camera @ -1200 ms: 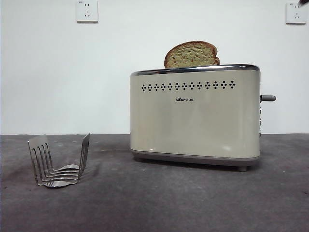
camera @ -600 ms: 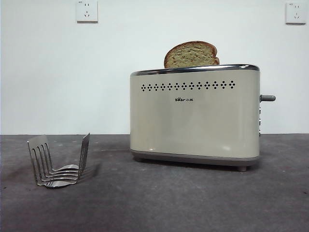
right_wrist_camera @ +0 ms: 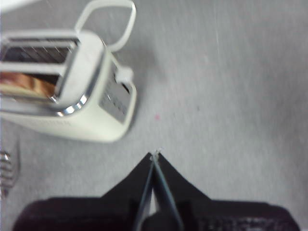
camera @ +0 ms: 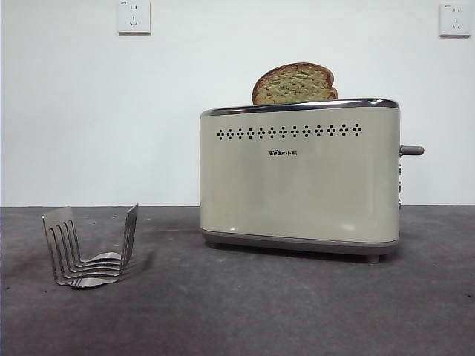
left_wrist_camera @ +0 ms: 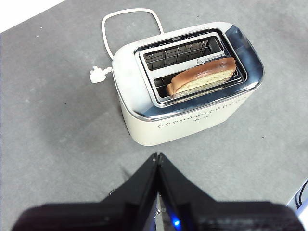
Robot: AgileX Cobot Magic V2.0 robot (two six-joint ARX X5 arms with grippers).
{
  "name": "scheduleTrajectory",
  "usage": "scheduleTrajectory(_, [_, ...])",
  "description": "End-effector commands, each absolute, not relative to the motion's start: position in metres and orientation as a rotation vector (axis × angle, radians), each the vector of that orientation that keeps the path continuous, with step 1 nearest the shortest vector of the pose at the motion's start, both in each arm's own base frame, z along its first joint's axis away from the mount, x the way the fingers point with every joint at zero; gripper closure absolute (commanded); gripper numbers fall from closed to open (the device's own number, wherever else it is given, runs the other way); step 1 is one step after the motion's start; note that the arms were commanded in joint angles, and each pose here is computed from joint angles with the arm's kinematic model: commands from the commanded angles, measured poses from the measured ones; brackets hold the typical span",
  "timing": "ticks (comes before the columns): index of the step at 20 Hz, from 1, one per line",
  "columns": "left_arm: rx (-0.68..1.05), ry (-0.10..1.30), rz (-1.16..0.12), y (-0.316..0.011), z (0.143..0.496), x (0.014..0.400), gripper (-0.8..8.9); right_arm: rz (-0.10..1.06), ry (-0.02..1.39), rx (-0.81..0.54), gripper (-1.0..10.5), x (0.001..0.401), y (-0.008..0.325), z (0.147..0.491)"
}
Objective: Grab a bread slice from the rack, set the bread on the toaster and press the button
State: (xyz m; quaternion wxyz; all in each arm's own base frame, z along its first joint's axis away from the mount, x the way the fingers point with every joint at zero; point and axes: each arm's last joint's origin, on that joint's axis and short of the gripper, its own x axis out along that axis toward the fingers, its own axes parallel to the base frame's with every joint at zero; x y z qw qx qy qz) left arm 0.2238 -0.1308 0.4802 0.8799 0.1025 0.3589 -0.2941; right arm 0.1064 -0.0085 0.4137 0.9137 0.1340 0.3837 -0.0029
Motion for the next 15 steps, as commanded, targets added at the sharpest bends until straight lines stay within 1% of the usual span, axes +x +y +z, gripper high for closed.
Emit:
scheduleTrajectory(1, [0.203, 0.757, -0.609, -0.131, 0.478, 0.226, 8.17, -0.007, 0.833, 0.275, 9.5, 0.118, -0.010, 0.410])
scheduleTrajectory(6, [0.208, 0.748, -0.587, -0.124, 0.480, 0.228, 8.16, -0.017, 0.953, 0.291, 9.5, 0.156, -0.015, 0.395])
scheduleTrajectory(8, [0.311, 0.709, -0.614, -0.119, 0.481, 0.228, 8.16, -0.022, 1.004, 0.298, 9.5, 0.172, -0.017, 0.388])
scheduleTrajectory(9, [0.347, 0.694, -0.608, -0.113, 0.482, 0.229, 8.16, -0.023, 1.025, 0.301, 9.5, 0.178, -0.018, 0.384])
scheduleTrajectory(11, [0.350, 0.691, -0.561, -0.097, 0.483, 0.232, 8.16, -0.026, 1.058, 0.305, 9.5, 0.194, -0.020, 0.376])
scheduleTrajectory(13, [0.340, 0.733, -0.536, -0.086, 0.473, 0.228, 8.17, -0.027, 1.069, 0.306, 9.5, 0.208, -0.022, 0.370])
scheduleTrajectory(14, [0.334, 0.773, -0.514, -0.078, 0.460, 0.224, 8.16, -0.027, 1.064, 0.306, 9.5, 0.215, -0.023, 0.368])
scheduleTrajectory(15, [0.322, 0.781, -0.485, -0.070, 0.448, 0.222, 8.16, -0.025, 1.052, 0.304, 9.5, 0.222, -0.024, 0.366])
